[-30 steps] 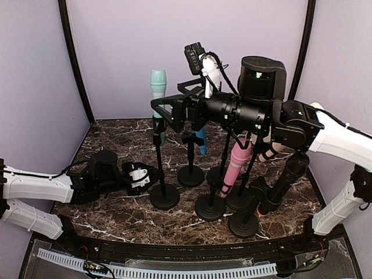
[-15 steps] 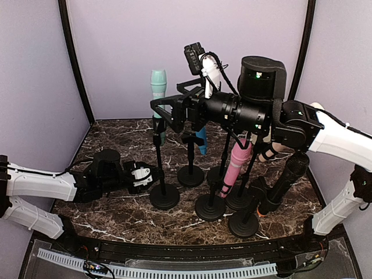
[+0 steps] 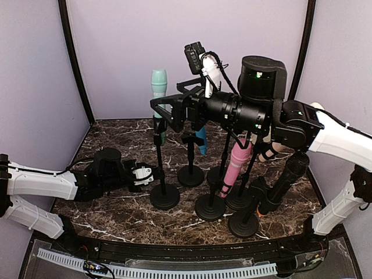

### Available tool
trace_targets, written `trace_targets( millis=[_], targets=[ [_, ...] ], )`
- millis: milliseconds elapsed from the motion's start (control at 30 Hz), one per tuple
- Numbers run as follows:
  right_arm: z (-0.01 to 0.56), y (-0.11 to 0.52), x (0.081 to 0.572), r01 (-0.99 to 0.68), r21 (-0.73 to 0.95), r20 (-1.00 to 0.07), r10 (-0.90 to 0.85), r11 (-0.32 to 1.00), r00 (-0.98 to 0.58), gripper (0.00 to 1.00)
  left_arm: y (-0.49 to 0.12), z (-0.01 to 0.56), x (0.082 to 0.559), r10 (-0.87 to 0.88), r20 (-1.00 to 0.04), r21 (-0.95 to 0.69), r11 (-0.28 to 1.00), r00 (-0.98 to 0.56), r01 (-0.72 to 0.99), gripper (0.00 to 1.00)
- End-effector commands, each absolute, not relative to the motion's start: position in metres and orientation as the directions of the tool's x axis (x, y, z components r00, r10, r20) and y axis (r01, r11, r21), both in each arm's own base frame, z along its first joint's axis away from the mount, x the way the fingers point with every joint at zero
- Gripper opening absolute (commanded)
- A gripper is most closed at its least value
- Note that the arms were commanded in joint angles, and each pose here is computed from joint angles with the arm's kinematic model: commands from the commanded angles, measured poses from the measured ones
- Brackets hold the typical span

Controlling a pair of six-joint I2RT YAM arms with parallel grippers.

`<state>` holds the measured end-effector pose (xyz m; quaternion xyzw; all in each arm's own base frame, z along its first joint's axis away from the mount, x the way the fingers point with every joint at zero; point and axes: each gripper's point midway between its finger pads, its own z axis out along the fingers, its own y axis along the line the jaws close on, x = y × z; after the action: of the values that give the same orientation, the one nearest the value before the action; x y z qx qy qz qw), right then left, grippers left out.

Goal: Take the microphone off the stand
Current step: Unscrew the knob on the microphone stand.

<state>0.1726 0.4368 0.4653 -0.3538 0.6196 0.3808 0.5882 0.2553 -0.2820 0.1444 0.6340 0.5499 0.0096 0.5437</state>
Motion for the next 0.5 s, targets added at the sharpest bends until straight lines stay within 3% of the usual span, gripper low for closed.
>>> trace_targets(
  millis=[0, 467],
  targets=[
    [0.485, 0.43, 0.165, -0.893, 0.077, -0.996, 0.08, 0.444, -0.046, 0.98, -0.282, 0.146, 0.257, 0.719, -0.569, 0.703, 0.172, 0.399, 0.691, 0.27],
    [0.483, 0.433, 0.167, -0.891, 0.072, -0.996, 0.076, 0.448, -0.042, 0.98, -0.279, 0.147, 0.243, 0.726, -0.608, 0.606, 0.163, 0.322, 0.778, 0.11]
  ],
)
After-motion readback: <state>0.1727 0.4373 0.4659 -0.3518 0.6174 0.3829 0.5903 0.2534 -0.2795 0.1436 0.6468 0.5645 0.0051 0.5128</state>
